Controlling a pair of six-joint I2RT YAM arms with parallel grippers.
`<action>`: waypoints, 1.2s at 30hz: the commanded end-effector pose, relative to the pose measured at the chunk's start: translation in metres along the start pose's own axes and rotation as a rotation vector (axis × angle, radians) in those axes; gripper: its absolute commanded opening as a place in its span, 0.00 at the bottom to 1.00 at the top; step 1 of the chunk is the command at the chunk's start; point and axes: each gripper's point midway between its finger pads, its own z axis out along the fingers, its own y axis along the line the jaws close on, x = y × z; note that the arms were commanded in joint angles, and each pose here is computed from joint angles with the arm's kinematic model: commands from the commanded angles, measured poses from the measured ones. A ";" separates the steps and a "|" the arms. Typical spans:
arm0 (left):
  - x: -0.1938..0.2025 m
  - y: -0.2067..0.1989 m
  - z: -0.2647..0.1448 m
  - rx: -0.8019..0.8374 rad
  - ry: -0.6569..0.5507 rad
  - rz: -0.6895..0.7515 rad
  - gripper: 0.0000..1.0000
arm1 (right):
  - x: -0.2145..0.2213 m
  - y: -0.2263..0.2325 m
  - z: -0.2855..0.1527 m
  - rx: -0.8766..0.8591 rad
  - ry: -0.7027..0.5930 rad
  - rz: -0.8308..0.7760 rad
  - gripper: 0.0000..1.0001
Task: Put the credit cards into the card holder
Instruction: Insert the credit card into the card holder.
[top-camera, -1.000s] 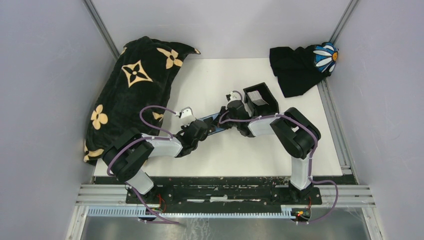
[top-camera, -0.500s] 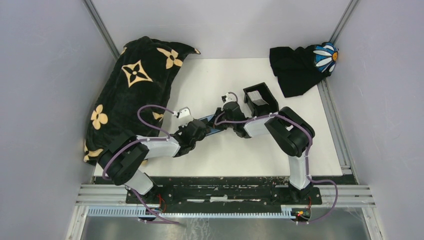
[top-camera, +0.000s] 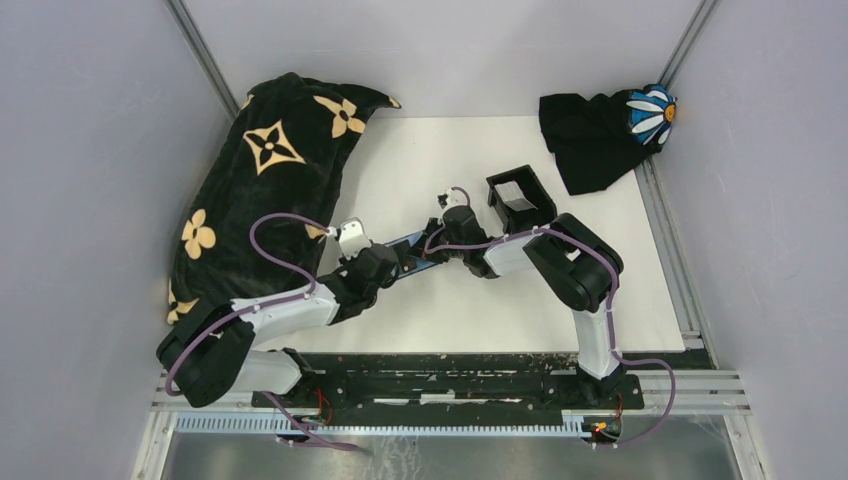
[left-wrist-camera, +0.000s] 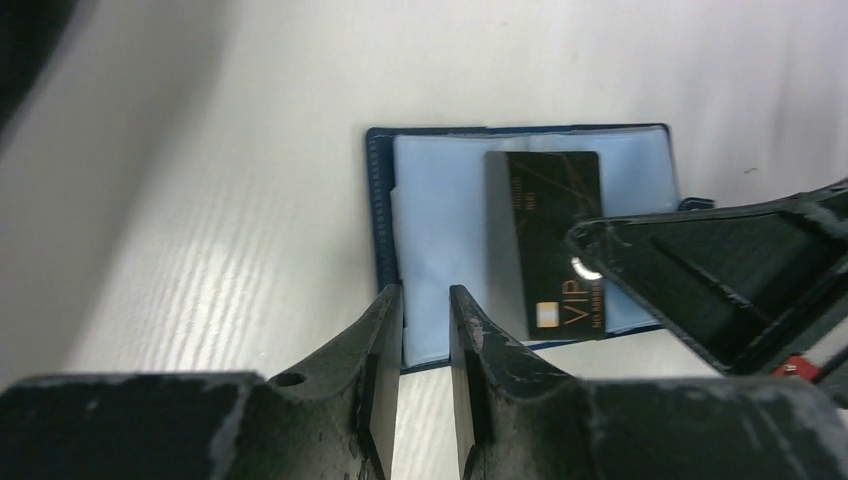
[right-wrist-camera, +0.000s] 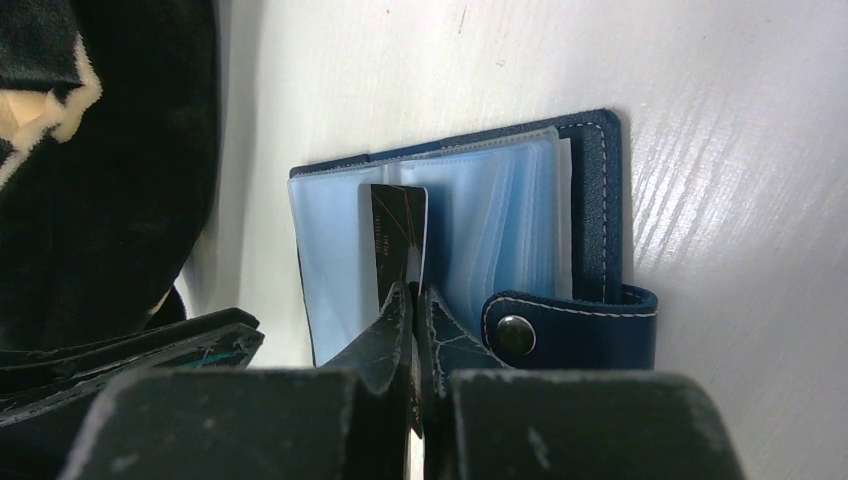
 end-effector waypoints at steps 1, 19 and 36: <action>-0.003 0.030 -0.003 -0.090 -0.057 -0.018 0.29 | 0.061 -0.066 -0.007 0.219 0.184 -0.015 0.01; 0.024 0.056 0.024 -0.219 -0.032 0.011 0.03 | 0.063 -0.065 -0.010 0.241 0.225 -0.068 0.01; 0.034 0.023 0.032 -0.078 0.026 -0.012 0.03 | 0.074 -0.050 -0.002 0.230 0.241 -0.091 0.01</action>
